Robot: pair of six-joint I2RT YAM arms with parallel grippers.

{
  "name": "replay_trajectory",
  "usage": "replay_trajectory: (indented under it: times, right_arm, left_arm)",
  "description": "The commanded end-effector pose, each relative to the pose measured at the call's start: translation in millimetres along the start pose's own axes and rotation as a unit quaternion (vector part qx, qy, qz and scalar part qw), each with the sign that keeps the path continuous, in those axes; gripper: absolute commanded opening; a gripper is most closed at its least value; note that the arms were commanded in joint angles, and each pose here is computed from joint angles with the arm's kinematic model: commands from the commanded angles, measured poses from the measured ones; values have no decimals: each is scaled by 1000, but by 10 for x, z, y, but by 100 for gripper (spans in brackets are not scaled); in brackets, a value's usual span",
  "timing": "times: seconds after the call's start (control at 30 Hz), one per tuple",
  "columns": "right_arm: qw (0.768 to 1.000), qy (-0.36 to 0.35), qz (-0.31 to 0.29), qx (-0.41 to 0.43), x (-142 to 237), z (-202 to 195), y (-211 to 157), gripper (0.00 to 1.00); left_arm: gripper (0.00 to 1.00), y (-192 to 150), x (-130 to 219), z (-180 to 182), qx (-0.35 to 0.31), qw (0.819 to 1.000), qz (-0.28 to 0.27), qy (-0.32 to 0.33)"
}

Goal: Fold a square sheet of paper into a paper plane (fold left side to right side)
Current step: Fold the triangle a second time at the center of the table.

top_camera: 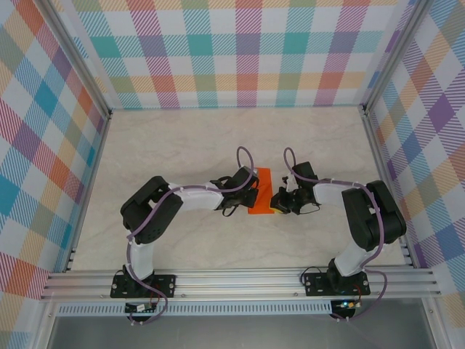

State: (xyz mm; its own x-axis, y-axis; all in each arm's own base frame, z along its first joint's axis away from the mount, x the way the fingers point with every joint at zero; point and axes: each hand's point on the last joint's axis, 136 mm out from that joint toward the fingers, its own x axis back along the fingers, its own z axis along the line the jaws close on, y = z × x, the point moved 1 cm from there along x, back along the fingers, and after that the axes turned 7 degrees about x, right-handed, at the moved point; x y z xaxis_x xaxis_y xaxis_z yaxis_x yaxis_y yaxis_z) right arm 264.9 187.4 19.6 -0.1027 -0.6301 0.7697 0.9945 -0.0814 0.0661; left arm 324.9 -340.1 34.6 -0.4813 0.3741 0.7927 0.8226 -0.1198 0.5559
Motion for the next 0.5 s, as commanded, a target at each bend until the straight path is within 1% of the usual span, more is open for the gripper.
replay_trajectory:
  times: [0.0,0.47]
  right_arm:
    - [998,-55,39,-18,-94,-263,-222,7]
    - [997,-57,41,-18,-92,-269,-226,7]
  left_arm:
    - [0,76,-37,1,1,1000,0,-3]
    - [0,116,5,-39,1,1000,-6,-12]
